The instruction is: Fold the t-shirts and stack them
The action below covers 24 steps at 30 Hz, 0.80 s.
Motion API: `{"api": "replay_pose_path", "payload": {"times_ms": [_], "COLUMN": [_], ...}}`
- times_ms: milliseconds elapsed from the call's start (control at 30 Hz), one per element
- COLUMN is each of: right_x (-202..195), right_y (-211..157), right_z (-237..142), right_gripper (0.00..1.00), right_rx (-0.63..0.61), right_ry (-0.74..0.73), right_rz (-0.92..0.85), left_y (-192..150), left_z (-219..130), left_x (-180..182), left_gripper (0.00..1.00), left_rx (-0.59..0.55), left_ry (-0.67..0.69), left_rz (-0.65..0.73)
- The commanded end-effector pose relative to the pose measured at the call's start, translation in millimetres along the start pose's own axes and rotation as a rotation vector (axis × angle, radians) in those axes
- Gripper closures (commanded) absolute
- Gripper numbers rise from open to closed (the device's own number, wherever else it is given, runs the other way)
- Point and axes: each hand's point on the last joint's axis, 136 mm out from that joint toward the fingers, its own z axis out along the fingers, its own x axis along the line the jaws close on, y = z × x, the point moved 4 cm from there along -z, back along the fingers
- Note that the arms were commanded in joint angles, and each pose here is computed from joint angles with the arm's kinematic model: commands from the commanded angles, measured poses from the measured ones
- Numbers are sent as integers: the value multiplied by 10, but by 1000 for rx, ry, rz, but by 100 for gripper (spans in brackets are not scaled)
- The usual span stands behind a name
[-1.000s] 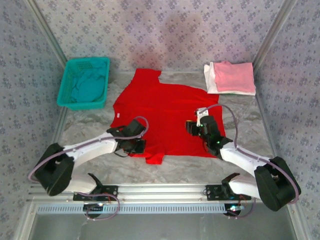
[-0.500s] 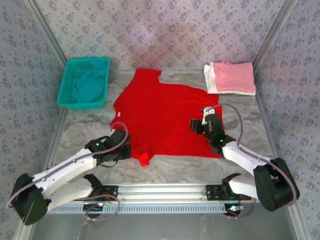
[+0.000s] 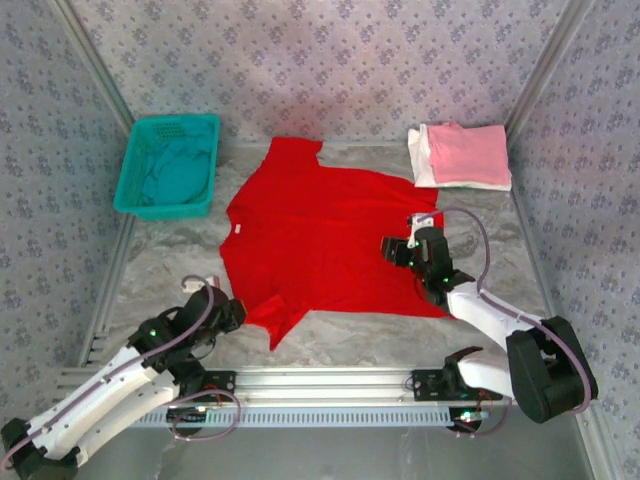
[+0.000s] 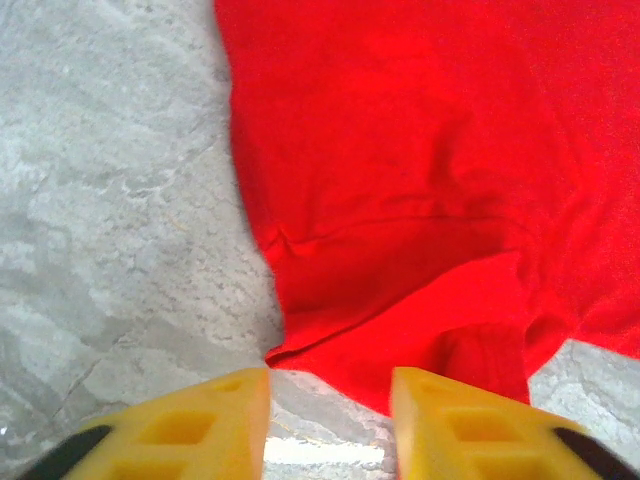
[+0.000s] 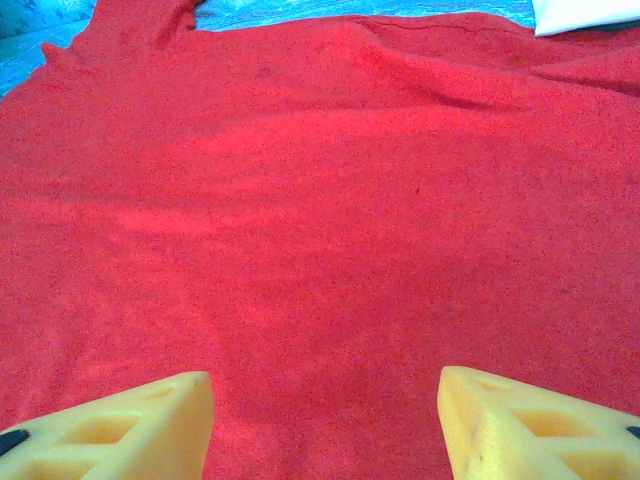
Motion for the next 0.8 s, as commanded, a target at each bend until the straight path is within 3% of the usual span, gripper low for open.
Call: {"api": "replay_pose_path", "payload": {"times_ms": [0, 167, 267, 433, 767], "right_x": [-20, -24, -25, -30, -40], "right_y": [-31, -34, -41, -45, -60], "right_z": [-15, 1, 9, 9, 19], "right_gripper": [36, 36, 36, 36, 35], "right_rx": [9, 12, 18, 20, 29], "right_ry": [1, 0, -1, -4, -5], "right_rz": [24, 27, 26, 25, 34], "left_y": [195, 211, 130, 11, -137], "left_z": [-8, 293, 471, 673, 744], "left_x": [-348, -861, -1166, -1179, -1025], "left_gripper": [59, 44, 46, 47, 54], "left_rx": [20, 249, 313, 379, 396], "left_ry": [1, 230, 310, 423, 439], "left_rz": [115, 387, 529, 531, 470]}}
